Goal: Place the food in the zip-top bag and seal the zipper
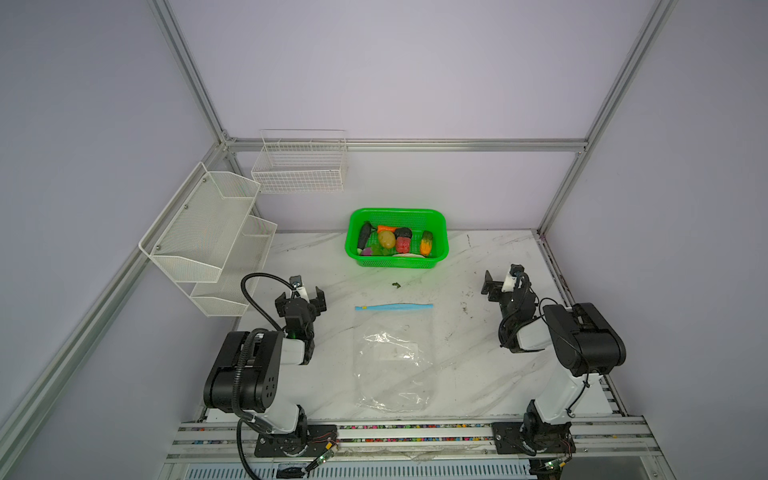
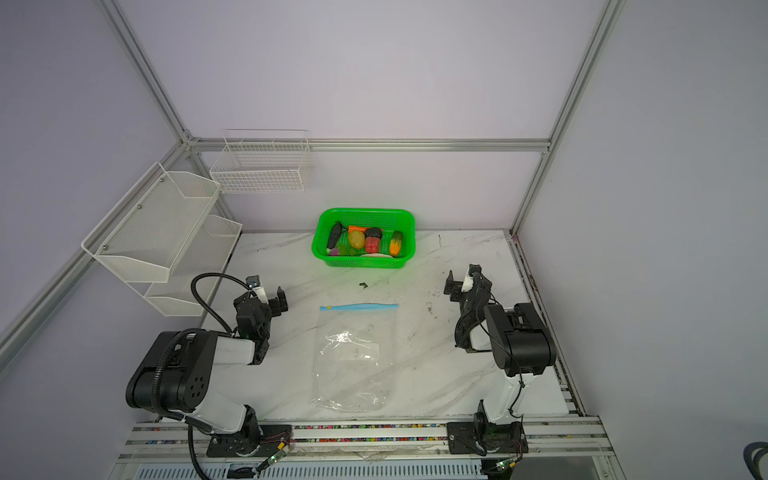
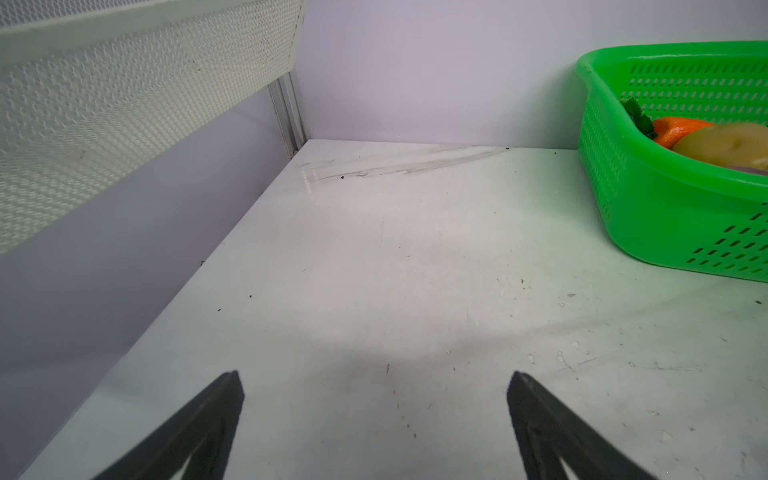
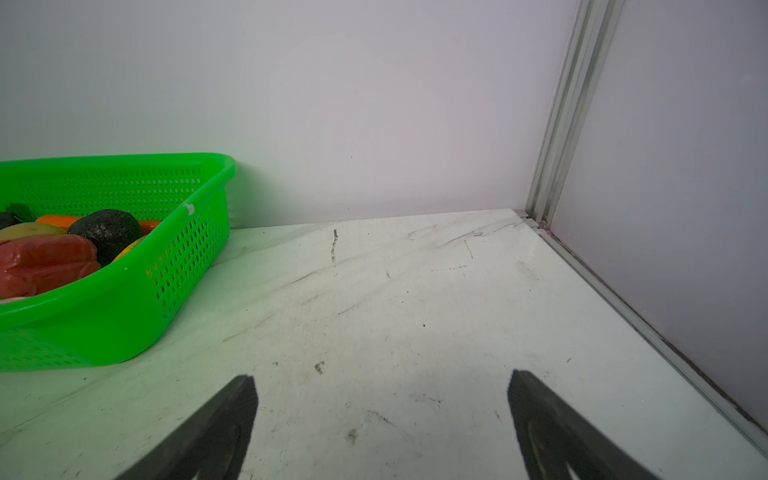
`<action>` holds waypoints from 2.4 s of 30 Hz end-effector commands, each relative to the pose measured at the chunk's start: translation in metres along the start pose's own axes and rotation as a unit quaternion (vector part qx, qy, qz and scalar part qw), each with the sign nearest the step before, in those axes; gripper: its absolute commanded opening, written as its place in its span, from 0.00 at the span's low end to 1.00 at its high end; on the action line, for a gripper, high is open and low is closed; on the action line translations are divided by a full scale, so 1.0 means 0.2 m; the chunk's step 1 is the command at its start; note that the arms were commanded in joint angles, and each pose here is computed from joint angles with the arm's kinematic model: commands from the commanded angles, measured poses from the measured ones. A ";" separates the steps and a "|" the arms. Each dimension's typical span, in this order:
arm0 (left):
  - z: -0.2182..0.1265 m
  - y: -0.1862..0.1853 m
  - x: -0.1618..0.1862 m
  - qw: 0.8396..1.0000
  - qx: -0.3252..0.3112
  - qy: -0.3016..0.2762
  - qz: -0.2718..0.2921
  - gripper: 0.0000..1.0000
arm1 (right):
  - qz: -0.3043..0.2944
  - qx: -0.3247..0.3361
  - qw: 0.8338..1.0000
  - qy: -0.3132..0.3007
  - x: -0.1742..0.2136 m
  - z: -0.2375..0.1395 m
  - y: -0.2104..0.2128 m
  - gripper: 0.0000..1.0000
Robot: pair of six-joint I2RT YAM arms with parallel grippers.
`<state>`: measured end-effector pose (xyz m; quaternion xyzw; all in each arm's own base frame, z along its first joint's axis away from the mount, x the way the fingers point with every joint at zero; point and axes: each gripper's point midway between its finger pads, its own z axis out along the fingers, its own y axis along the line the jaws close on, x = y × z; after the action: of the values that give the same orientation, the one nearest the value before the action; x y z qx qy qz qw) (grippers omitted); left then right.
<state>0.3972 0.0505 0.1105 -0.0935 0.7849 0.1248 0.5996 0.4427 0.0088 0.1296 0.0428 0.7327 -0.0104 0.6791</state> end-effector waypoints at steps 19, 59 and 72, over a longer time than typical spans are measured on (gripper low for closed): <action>0.10 -0.15 -0.32 0.973 0.014 0.196 -0.119 1.00 | 0.180 -0.086 0.971 0.134 -0.26 -0.01 0.54 0.97; 0.49 -1.28 -0.66 0.885 0.347 0.205 -0.235 1.00 | 0.352 -0.236 0.881 0.212 -0.15 0.37 0.97 0.88; 0.45 -1.18 -0.60 0.915 0.291 0.205 -0.187 1.00 | 0.323 -0.185 0.905 0.207 -0.14 0.43 0.85 0.86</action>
<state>0.5781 -0.1563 0.1306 -0.1045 0.8781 -0.2692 0.3814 0.5354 0.1794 0.1394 0.1554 0.7997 0.3707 0.4460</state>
